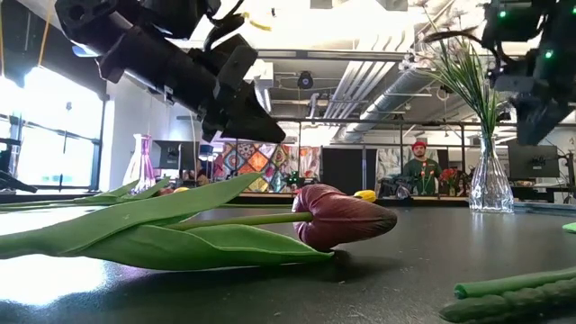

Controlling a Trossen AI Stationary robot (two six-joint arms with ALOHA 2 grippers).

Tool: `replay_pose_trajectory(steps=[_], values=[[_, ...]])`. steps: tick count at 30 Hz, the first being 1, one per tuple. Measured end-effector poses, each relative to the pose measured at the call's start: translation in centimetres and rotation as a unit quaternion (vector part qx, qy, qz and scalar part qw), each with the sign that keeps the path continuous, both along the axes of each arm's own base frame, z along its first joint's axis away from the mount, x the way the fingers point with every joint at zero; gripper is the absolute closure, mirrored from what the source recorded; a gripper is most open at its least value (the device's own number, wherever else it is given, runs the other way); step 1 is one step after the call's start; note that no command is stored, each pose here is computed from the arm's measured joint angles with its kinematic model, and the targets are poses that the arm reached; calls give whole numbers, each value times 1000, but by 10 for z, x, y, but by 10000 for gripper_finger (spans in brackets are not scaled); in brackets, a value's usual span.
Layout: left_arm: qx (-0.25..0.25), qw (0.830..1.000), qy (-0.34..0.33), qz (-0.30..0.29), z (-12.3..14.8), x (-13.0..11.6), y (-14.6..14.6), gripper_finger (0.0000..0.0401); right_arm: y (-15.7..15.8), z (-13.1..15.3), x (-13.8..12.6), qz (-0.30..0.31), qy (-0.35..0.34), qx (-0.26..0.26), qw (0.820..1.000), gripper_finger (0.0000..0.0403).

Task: Sort flowers into vase by color
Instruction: Put the white flowers into the top transparent vase

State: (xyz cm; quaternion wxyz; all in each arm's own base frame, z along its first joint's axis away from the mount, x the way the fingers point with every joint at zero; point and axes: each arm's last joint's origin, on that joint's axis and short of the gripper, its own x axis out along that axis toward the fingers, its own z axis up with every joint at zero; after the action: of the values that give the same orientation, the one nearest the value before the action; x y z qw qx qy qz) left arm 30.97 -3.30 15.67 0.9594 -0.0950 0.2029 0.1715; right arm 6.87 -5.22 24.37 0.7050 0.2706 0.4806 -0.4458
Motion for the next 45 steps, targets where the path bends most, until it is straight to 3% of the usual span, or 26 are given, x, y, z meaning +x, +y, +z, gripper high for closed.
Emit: replay_pose_trajectory(steps=[10,18,23,27,33,36,40,45], values=[[3,1000,1,-2,0,0,0,369,3,16,16,26,-105,-6,994,272],[4,1000,-1,-9,0,0,-3,369,19,1,52,112,-194,39,974,272],[16,1000,2,-13,1,-1,-7,369,37,-1,72,154,-245,25,957,272],[9,1000,-14,-20,3,1,-6,369,46,27,79,205,-296,-22,933,272],[-2,999,-26,-31,5,2,-7,369,40,80,62,151,-282,-152,935,272],[-3,999,-29,-34,6,2,-9,369,41,78,65,165,-286,-129,935,272],[-15,993,-82,-82,1,12,-19,369,49,44,76,193,-250,-48,948,272],[-15,986,-98,-136,-10,47,-36,368,67,6,89,214,-251,27,944,272]])
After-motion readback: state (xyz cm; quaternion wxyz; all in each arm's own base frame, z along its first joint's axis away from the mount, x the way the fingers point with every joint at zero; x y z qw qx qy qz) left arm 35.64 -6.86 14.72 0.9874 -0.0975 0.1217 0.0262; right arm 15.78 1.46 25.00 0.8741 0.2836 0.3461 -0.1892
